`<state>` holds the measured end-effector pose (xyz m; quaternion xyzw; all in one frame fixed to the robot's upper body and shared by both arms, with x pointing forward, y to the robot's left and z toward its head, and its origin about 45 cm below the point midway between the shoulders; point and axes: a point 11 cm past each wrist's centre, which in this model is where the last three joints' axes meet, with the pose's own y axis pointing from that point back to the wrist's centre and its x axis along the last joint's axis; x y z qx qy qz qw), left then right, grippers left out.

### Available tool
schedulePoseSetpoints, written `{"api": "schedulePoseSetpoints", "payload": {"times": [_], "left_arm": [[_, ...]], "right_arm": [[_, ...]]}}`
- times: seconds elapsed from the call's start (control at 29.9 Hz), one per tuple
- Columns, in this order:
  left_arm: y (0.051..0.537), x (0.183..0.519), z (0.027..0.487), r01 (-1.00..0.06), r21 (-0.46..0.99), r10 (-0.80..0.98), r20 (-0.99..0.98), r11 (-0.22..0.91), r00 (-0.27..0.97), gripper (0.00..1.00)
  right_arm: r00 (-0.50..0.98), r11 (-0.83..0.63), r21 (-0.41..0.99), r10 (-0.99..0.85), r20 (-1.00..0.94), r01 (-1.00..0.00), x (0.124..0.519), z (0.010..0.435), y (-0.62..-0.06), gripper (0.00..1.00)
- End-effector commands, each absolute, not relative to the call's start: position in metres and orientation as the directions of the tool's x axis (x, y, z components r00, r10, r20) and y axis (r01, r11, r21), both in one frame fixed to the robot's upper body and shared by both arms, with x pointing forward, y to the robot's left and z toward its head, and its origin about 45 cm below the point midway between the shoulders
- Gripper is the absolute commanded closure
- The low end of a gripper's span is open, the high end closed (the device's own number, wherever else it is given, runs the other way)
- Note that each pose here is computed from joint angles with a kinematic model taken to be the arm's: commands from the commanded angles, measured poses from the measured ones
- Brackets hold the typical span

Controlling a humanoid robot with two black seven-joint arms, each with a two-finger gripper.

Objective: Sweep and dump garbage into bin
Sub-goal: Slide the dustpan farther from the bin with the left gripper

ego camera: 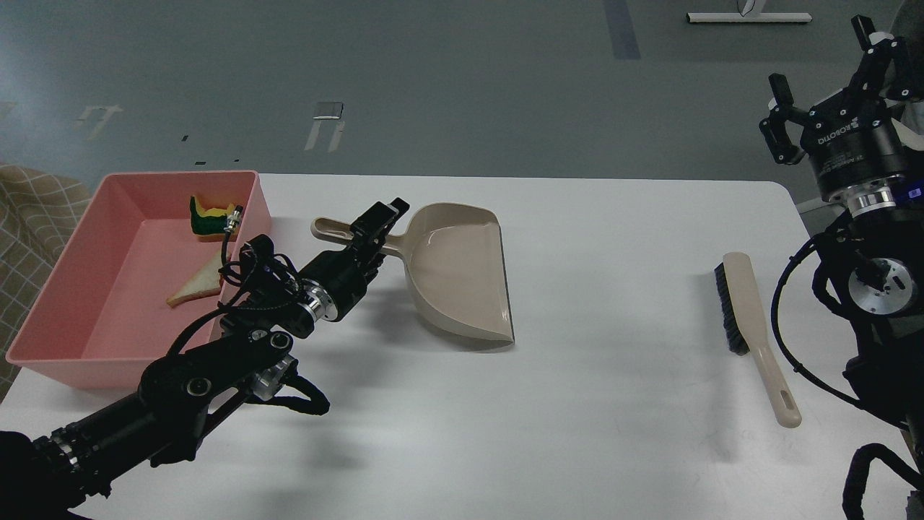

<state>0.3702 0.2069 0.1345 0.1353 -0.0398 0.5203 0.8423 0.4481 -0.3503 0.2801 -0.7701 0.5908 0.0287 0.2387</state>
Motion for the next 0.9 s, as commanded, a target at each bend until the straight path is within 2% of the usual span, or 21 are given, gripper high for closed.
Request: {"api": "schedulePoseSetpoints", "payload": {"times": [0.0,0.57,0.7,0.87], "left_arm": [[0.192,0.369,0.134,-0.881,0.176,0.865,0.180,0.439,0.468,0.17],[0.143,0.368,0.136,-0.863,0.142,0.862,0.089,0.485,0.499,0.17],[0.144,0.368,0.134,-0.862,0.151,0.860,0.097,0.485,0.501,0.17],[0.170,0.369,0.120,-0.871,0.202,0.863,0.157,0.448,0.481,0.17]], "right_arm": [[0.299,-0.187,-0.334,-0.897,-0.325,-0.924,0.448,0.280,-0.351,0.00],[0.287,-0.181,-0.326,-0.906,-0.311,-0.928,0.446,0.280,-0.360,0.00],[0.285,-0.180,-0.326,-0.908,-0.307,-0.928,0.445,0.281,-0.362,0.00],[0.284,-0.180,-0.325,-0.908,-0.309,-0.928,0.445,0.280,-0.361,0.00]]}}
